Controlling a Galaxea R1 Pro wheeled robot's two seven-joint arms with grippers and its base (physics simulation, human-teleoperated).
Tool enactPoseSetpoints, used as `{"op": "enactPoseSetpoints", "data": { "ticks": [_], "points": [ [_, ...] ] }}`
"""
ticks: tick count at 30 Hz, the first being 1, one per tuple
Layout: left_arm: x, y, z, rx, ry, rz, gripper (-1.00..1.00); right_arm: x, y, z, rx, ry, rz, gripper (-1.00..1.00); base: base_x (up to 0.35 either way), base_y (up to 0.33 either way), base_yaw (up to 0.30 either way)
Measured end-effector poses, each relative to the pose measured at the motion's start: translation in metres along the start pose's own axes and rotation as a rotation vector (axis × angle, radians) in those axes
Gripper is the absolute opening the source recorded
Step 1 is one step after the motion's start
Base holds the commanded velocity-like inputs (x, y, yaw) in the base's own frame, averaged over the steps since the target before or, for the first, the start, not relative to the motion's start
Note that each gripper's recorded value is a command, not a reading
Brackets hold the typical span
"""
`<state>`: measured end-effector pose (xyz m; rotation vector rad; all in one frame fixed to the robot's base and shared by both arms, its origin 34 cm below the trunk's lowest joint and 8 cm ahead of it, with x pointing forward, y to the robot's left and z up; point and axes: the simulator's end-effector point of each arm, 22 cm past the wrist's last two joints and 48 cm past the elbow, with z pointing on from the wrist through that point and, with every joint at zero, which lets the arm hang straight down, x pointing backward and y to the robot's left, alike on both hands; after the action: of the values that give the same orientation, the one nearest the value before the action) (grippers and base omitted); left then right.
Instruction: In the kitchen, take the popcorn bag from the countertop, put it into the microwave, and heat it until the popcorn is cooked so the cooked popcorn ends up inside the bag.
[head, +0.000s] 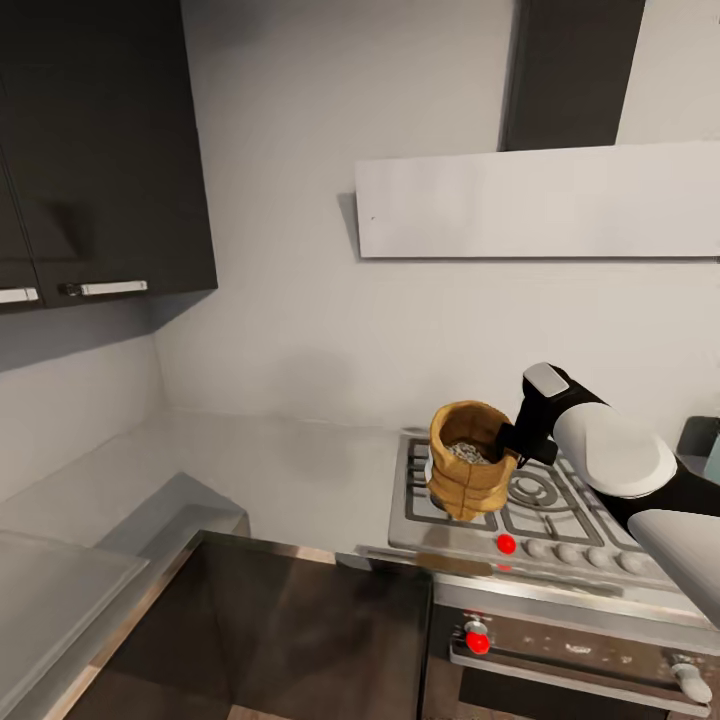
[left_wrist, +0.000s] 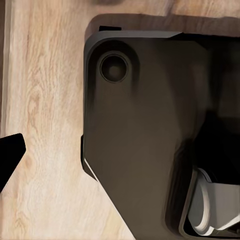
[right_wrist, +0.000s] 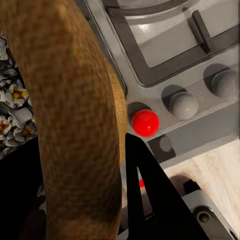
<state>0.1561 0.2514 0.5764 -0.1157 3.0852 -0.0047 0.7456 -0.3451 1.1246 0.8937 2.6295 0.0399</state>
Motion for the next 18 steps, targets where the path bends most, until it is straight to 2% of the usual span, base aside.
{"op": "enactPoseSetpoints", "data": {
  "ticks": [5,11,18],
  "points": [
    [0.0001,-0.0018,0.0,0.002,0.0,0.0,1.0,0.0,0.0,-0.0001,0.0,0.0,0.0,-1.0,-0.018,-0.012,-0.012],
    [0.0001,-0.0079,0.0001,0.009,0.0,0.0,1.0,-0.0003,0.0002,0.0005,0.001,0.0,0.0,-1.0,-0.244,-0.114,-0.015],
    [-0.0004,-0.0082,0.0001,0.01,-0.002,0.0,1.0,-0.0003,0.0,0.0003,0.0,0.0,0.001,-1.0,-0.286,-0.007,-0.232]
  ]
}}
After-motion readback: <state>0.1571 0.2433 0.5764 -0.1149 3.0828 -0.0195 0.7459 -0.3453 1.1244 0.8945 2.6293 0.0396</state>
